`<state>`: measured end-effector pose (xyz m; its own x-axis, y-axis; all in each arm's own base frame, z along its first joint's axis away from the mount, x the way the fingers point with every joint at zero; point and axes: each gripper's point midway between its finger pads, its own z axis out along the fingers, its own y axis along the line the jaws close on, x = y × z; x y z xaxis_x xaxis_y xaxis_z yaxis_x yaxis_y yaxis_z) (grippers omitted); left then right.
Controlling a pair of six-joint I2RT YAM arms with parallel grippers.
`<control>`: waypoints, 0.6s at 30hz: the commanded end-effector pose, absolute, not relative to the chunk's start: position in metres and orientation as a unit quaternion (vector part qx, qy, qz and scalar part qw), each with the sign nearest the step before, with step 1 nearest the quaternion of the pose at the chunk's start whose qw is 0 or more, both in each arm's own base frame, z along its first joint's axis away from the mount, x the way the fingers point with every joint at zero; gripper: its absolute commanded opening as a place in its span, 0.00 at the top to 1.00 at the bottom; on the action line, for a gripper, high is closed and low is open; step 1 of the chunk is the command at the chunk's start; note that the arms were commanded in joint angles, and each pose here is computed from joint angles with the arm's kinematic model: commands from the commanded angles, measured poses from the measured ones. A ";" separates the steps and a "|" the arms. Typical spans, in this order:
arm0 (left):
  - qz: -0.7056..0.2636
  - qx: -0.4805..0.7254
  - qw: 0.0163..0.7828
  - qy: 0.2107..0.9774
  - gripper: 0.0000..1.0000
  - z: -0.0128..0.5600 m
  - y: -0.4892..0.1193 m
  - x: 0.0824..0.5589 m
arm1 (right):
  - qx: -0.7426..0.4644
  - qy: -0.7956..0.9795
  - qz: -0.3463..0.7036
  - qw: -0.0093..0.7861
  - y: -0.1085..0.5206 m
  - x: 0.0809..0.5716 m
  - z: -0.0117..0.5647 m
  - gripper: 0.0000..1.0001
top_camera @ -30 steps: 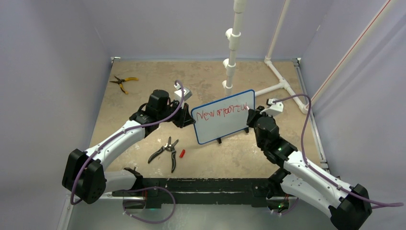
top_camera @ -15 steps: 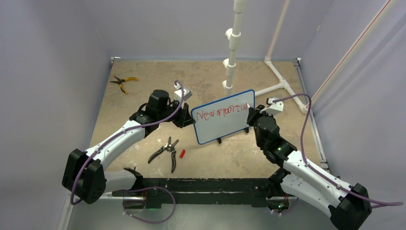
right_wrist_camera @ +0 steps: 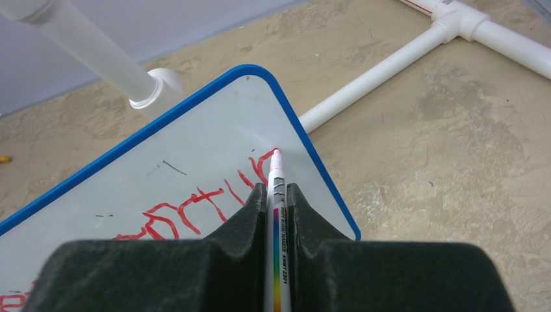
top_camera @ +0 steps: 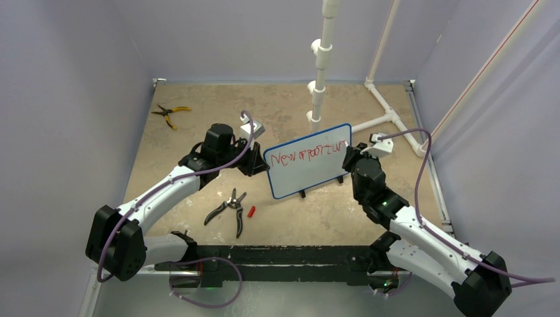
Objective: Write a sentence on the whiteboard
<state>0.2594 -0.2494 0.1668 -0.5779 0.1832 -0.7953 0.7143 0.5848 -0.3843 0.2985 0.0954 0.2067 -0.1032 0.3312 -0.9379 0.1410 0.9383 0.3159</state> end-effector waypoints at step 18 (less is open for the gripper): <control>-0.370 0.281 0.390 0.795 1.00 0.180 -0.252 0.261 | 0.177 0.745 0.090 0.637 0.094 0.298 0.203 1.00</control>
<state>0.2594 -0.2494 0.1668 -0.5781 0.1829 -0.7952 0.7141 0.5849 -0.3846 0.2992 0.0905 0.2016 -0.1173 0.3408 -0.9328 0.1588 0.9336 0.3211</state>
